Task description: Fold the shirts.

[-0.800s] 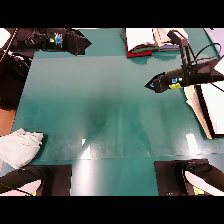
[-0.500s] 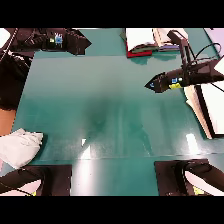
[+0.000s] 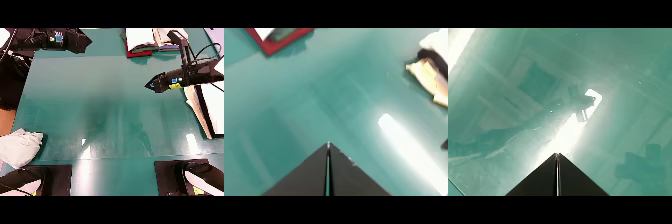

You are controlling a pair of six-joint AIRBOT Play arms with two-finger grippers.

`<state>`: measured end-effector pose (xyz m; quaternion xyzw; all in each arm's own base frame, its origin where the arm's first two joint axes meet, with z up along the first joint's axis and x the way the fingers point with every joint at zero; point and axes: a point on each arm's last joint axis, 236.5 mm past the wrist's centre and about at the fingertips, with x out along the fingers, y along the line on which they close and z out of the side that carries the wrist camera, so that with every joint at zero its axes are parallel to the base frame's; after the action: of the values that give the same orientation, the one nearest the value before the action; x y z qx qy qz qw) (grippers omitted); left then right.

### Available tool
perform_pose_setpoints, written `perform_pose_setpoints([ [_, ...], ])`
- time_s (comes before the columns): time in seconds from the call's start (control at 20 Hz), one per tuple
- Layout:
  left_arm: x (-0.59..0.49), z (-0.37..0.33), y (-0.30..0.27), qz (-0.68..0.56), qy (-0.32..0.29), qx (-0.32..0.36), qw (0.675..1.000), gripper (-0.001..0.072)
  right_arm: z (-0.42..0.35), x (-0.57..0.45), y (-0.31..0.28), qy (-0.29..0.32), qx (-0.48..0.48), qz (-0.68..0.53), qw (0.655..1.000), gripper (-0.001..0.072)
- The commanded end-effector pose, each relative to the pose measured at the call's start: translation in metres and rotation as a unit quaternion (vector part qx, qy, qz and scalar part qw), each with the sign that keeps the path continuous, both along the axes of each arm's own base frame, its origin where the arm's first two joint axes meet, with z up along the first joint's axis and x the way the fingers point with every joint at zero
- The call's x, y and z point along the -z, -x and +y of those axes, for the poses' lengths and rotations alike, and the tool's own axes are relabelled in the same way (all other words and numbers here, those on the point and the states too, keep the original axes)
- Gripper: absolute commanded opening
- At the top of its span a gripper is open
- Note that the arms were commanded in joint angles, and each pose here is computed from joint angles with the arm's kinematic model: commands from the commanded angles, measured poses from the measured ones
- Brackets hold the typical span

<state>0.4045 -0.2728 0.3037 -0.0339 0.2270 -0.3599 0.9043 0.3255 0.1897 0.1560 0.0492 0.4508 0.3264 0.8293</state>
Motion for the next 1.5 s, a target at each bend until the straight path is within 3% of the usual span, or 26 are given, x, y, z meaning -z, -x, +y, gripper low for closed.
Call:
perform_pose_setpoints([
  [0.0, 0.006, 0.027, -0.007, 0.009, -0.024, -0.028, 0.999, 0.0024, 0.0, 0.0, 0.0, 0.0, 0.0, 0.0, 1.0, 0.0019],
  [0.25, 0.088, 0.197, 0.036, 0.178, -0.157, -0.172, 0.956, 0.0023, 0.0, 0.001, 0.002, 0.001, -0.002, 0.003, 1.0, 0.0019],
  [0.4, 0.157, 0.289, 0.108, 0.294, -0.243, -0.264, 0.886, 0.0026, 0.0, 0.0, 0.0, 0.0, 0.0, 0.0, 1.0, 0.0019],
  [0.45, 0.183, 0.316, 0.139, 0.339, -0.276, -0.289, 0.852, 0.0185, 0.0, -0.001, -0.001, 0.0, 0.001, -0.002, 1.0, 0.0019],
  [0.5, 0.206, 0.334, 0.162, 0.372, -0.291, -0.313, 0.824, 0.055, 0.0, -0.001, -0.002, -0.001, 0.002, -0.003, 1.0, 0.0019],
  [0.55, 0.229, 0.348, 0.183, 0.403, -0.295, -0.345, 0.795, 0.067, 0.0, -0.002, -0.004, -0.002, 0.004, -0.008, 1.0, 0.0019],
  [0.75, 0.309, 0.353, 0.238, 0.487, -0.32, -0.331, 0.742, 0.0671, 0.0, -0.005, -0.01, -0.006, 0.012, -0.019, 1.0, 0.0019],
  [0.9, 0.339, 0.35, 0.25, 0.502, -0.317, -0.334, 0.732, 0.067, 0.0, -0.005, -0.01, -0.006, 0.012, -0.019, 1.0, 0.0019],
  [0.95, 0.342, 0.35, 0.25, 0.503, -0.313, -0.34, 0.731, 0.0581, 0.0, -0.005, -0.01, -0.006, 0.011, -0.019, 1.0, 0.0019],
  [1.1, 0.339, 0.351, 0.245, 0.497, -0.311, -0.344, 0.734, 0.0047, 0.0, -0.006, -0.01, -0.006, 0.012, -0.019, 1.0, 0.0019],
  [1.2, 0.315, 0.35, 0.224, 0.468, -0.293, -0.357, 0.754, 0.0021, 0.0, -0.009, -0.011, -0.01, 0.015, -0.026, 0.999, 0.0019],
  [1.45, 0.124, 0.301, 0.132, 0.229, -0.207, -0.368, 0.877, 0.0019, -0.009, -0.078, -0.024, -0.064, 0.077, -0.129, 0.987, 0.0017],
])
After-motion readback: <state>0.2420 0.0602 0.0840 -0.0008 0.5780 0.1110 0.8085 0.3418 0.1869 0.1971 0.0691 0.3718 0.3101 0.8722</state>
